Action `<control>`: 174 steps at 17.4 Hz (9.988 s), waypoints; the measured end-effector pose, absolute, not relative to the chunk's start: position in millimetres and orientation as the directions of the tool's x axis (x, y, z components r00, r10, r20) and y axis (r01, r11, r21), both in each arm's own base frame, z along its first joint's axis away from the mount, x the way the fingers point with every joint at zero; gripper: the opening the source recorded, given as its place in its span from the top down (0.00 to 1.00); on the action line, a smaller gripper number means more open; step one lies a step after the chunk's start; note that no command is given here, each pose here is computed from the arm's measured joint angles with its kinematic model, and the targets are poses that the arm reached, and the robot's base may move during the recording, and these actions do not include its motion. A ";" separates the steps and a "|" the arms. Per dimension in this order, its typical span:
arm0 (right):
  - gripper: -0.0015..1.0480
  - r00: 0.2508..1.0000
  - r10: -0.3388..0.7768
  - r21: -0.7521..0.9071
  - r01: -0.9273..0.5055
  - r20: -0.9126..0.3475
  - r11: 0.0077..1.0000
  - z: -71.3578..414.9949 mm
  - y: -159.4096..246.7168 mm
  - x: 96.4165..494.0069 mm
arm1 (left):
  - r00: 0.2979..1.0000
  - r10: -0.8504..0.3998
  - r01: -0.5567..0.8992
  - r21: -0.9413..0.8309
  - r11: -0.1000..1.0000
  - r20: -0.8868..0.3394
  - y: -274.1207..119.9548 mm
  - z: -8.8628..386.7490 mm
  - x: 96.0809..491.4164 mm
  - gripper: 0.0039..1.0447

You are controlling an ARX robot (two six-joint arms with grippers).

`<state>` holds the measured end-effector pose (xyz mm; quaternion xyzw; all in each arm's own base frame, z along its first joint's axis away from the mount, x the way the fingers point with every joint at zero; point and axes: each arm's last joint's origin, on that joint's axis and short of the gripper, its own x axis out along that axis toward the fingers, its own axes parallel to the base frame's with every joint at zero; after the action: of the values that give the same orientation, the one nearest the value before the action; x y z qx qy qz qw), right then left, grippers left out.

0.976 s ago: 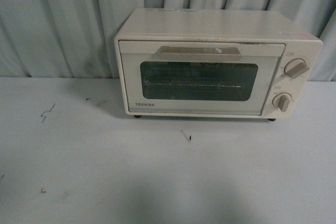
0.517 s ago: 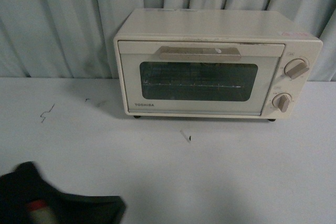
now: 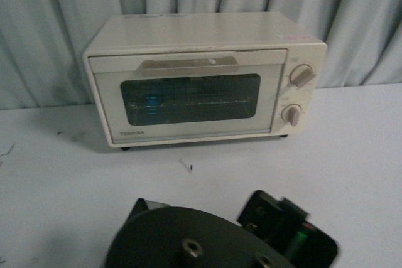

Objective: Open oven

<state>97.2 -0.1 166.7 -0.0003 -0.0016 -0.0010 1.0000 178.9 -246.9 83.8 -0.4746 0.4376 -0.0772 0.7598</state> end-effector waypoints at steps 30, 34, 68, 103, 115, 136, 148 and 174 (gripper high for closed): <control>0.06 1.000 -0.001 -0.001 0.001 0.003 1.000 166.7 0.0 97.2 | 0.728 -0.369 -0.302 -0.754 0.583 -0.577 -216.8 46.8 273.6 0.06; 0.06 1.000 -0.001 -0.001 0.001 0.004 1.000 166.8 0.0 97.2 | 0.735 -0.357 -0.317 -0.757 0.572 -0.577 -218.2 44.9 280.0 0.06; 0.07 0.870 -0.277 0.110 0.348 -0.407 0.931 162.9 15.1 99.5 | 0.770 -0.225 -0.438 -0.750 0.495 -0.598 -174.1 45.4 306.3 0.06; 0.98 0.956 0.094 -0.008 -0.100 -0.279 0.995 163.5 159.2 372.9 | 0.771 -0.221 -0.440 -0.751 0.493 -0.597 -172.5 45.5 307.3 0.06; 0.98 0.962 0.080 0.132 -0.047 -0.262 0.990 149.0 177.1 353.4 | 0.771 -0.221 -0.440 -0.750 0.493 -0.597 -172.5 45.4 307.3 0.06; 0.81 1.000 -0.010 0.199 0.012 -0.011 0.980 163.8 34.0 105.8 | 0.771 -0.215 -0.444 -0.748 0.494 -0.599 -171.6 45.2 306.8 0.06; 0.98 1.000 -0.001 0.005 0.001 0.003 1.000 166.5 0.0 97.3 | 0.771 -0.217 -0.442 -0.749 0.494 -0.599 -171.9 45.3 306.7 0.06; 0.06 1.000 -0.001 0.003 0.001 0.003 1.000 166.6 0.0 97.3 | 0.928 0.096 -0.329 -0.672 0.664 -0.360 -107.6 58.9 263.0 0.07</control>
<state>97.3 0.0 166.6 0.0014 -0.0016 -0.0004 1.0000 263.0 -107.6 58.9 -0.3928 0.1487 0.1181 0.8998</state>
